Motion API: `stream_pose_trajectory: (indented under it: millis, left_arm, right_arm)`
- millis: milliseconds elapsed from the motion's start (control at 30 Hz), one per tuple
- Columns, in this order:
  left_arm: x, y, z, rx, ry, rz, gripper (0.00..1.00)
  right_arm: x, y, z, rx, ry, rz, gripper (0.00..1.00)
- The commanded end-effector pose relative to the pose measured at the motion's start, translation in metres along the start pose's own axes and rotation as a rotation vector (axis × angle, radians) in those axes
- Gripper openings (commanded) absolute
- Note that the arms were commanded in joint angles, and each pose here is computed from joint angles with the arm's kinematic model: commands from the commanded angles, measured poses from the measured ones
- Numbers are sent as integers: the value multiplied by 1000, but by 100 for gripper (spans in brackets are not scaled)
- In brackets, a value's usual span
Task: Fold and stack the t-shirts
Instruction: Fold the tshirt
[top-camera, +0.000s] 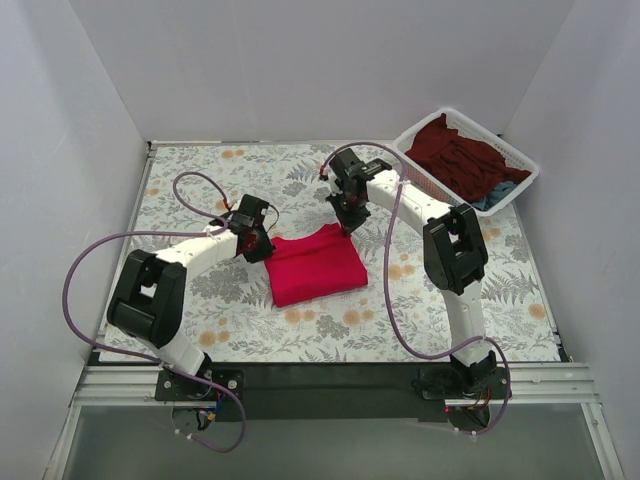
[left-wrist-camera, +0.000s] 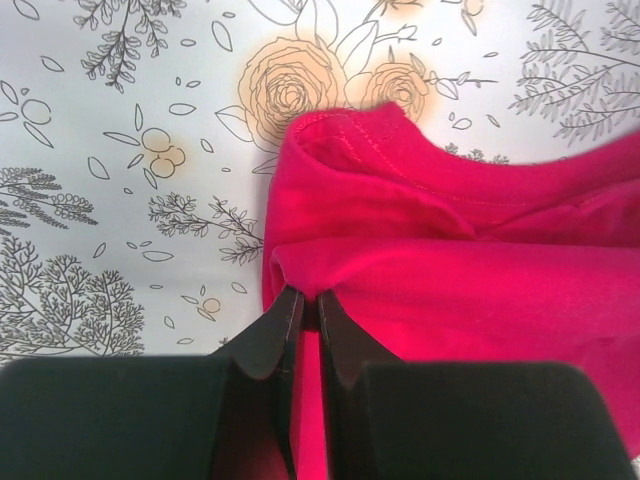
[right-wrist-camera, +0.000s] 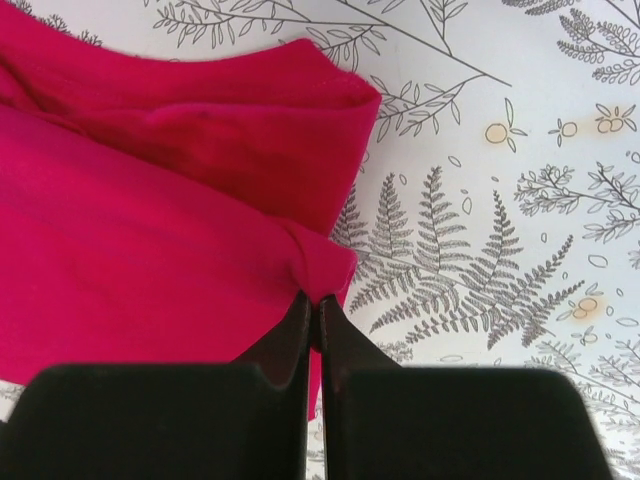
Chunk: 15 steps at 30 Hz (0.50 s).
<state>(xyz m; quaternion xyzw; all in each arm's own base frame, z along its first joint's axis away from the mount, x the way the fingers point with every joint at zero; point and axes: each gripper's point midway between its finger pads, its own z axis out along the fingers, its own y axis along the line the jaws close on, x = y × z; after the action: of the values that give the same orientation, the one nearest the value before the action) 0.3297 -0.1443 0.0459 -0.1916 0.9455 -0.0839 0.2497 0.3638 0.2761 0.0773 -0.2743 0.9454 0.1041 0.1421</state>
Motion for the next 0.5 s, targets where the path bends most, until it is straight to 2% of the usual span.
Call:
stream_pose_trajectory:
  millis: [0, 167, 233, 267, 300, 367, 400, 467]
  left_arm:
    - [-14, 11, 2, -42, -80, -38, 0]
    - [-19, 15, -2, -46, -126, -64, 1]
    - [-20, 14, -5, -37, -127, -68, 16]
    - [-22, 11, -9, -23, -130, -71, 22]
    - [-25, 8, -16, -7, -142, -75, 35]
    - [-31, 3, -28, 24, -163, -79, 46]
    - [-37, -2, -41, 56, -189, -80, 57]
    - [-39, -7, -54, 88, -213, -71, 68]
  right_arm:
    - [-14, -12, 1, 22, -71, -11, 1]
    - [-16, -15, 3, 35, -104, -6, 1]
    - [-19, -15, -2, 34, -120, -6, 3]
    - [-21, -14, -6, 32, -133, -5, 8]
    - [-26, -12, -17, 31, -164, -8, 18]
    - [-32, -12, -31, 32, -206, -9, 29]
    - [-36, -10, -44, 30, -252, -13, 38]
    - [-39, -8, -57, 28, -296, -17, 43]
